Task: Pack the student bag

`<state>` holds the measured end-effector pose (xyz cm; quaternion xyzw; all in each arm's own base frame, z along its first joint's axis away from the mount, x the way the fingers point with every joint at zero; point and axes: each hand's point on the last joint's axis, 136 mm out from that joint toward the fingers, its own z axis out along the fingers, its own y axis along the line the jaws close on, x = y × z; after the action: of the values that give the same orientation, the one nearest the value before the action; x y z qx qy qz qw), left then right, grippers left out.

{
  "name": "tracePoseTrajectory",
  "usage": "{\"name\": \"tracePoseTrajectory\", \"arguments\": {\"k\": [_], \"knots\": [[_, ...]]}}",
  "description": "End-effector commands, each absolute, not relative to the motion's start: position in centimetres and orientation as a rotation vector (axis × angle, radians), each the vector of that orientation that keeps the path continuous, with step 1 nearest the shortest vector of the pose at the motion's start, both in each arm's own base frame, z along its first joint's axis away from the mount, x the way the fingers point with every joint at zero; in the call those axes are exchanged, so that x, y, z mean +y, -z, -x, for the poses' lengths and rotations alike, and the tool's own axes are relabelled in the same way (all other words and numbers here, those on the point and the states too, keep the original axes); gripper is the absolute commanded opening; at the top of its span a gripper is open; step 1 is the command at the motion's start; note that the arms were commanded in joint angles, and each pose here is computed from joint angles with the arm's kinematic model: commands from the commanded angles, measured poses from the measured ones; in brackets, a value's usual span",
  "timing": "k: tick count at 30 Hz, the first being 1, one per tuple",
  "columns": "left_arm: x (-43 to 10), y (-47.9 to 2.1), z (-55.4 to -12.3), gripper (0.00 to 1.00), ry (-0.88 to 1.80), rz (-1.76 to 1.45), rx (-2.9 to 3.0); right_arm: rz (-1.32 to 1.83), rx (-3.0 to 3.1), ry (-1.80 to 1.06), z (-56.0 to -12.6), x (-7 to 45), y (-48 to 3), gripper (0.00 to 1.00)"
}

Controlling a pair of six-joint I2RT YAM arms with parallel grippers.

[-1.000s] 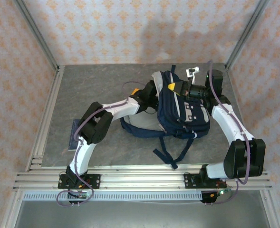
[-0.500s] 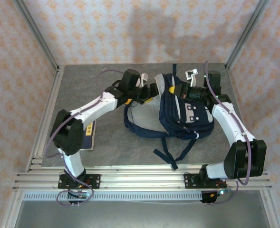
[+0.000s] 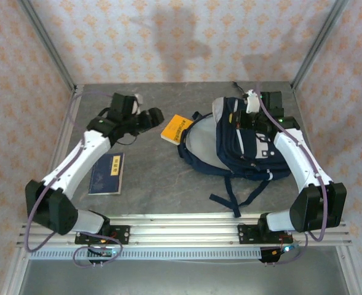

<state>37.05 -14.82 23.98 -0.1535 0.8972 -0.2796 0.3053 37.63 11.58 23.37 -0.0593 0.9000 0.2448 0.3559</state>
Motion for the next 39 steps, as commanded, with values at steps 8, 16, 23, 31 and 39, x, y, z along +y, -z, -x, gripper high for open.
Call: {"name": "tracePoseTrajectory", "arguments": {"k": [8, 16, 23, 31, 39], "knots": [[-2.7, -14.4, -34.5, 0.8, 0.224, 0.86, 2.491, 0.046, 2.475, -0.119, -39.6, 7.9, -18.9, 0.2], [3.5, -9.6, -32.7, 0.78, 0.052, 1.092, 2.512, 0.026, 2.284, -0.101, -38.8, 11.5, -23.3, 0.44], [5.7, -7.4, -31.1, 0.78, -0.026, 1.211, 2.542, 0.074, 2.232, -0.302, -36.2, 17.1, -24.2, 0.38], [3.0, -3.5, -29.1, 0.76, 0.163, 1.36, 2.566, 0.239, 2.346, -0.658, -32.0, 25.9, -20.3, 0.32], [-1.9, -0.8, -28.8, 0.76, 0.493, 1.479, 2.465, 0.268, 2.406, -0.845, -30.4, 29.0, -17.2, 0.28]]}}
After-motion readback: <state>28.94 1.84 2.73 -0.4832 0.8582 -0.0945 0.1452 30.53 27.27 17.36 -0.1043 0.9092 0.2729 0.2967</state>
